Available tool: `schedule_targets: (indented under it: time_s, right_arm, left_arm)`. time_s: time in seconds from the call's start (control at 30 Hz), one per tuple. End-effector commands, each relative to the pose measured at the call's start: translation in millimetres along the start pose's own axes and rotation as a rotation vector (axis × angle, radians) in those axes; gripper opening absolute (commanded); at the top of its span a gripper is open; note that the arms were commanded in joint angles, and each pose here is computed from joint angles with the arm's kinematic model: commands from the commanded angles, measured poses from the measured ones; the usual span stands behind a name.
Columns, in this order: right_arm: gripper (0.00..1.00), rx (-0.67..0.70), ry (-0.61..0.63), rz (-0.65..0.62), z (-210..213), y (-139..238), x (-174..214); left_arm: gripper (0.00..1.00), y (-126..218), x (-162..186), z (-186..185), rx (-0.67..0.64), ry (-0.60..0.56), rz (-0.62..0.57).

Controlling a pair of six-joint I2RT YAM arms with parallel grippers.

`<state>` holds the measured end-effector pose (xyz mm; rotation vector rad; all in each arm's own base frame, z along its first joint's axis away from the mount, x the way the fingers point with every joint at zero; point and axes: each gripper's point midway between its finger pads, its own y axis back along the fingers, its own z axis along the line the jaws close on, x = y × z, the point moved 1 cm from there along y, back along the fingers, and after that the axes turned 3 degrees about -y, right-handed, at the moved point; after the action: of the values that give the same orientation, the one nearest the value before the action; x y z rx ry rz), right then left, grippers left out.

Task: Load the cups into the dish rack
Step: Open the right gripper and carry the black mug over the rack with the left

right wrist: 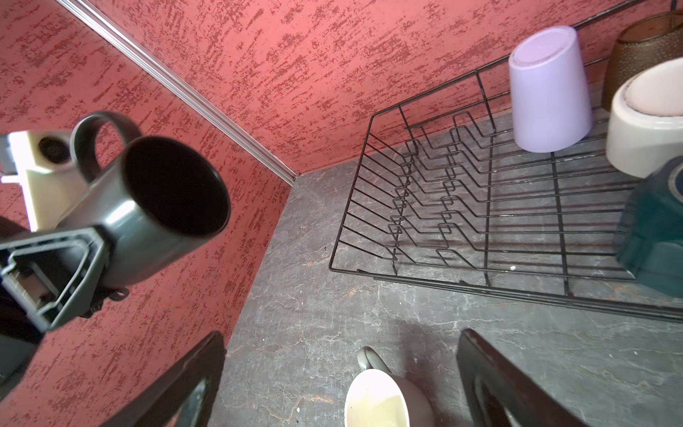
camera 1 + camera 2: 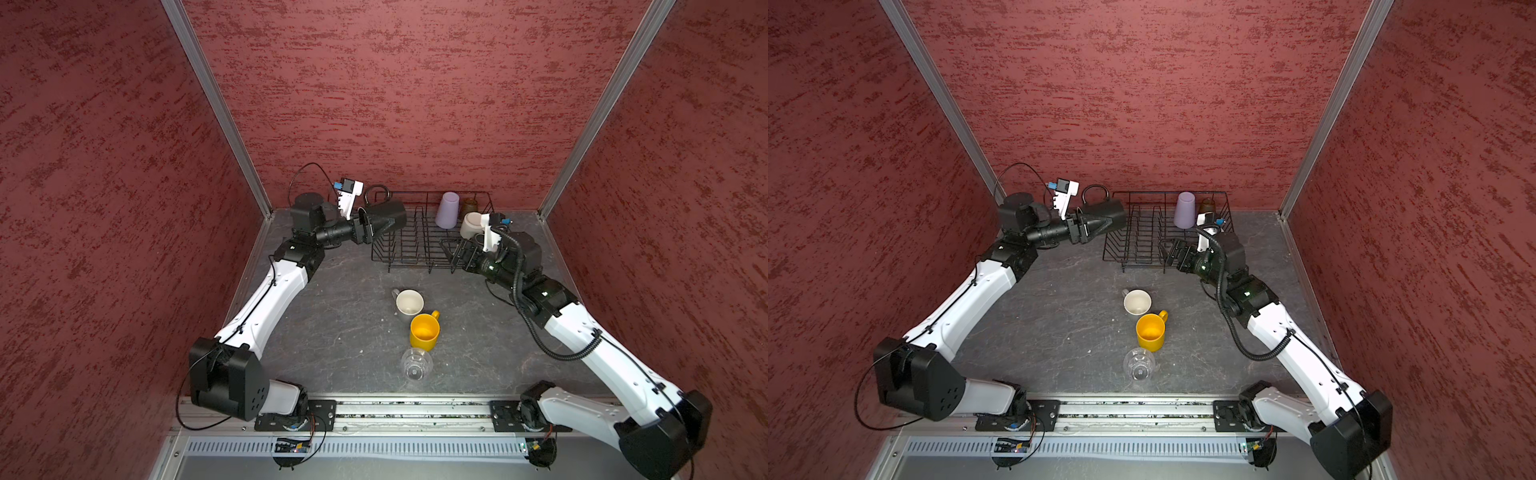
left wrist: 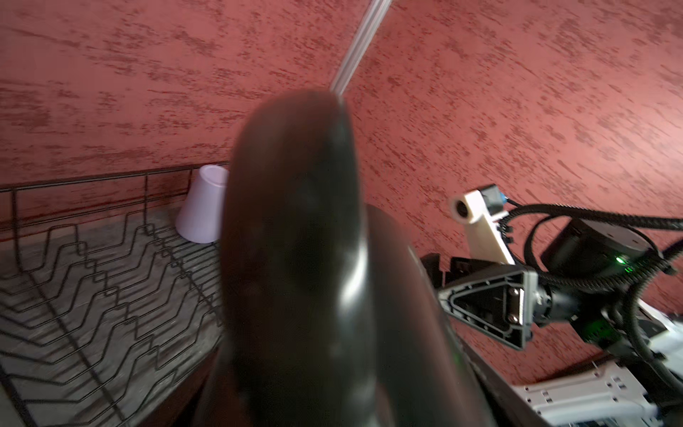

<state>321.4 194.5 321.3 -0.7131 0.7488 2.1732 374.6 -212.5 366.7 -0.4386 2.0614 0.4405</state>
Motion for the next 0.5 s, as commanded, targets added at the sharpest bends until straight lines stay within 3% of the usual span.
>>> schedule_targets:
  time_s: [0.0, 0.47]
  right_arm:
    - [0.99, 0.03, 0.016, -0.023, -4, 7, -4]
    - [0.99, 0.059, 0.032, 0.01, -16, 14, 11]
  left_arm:
    - [0.0, -2, -5, 18, -0.113, 0.024, 0.046]
    - [0.0, -37, 2, 86, -0.309, 0.157, 0.265]
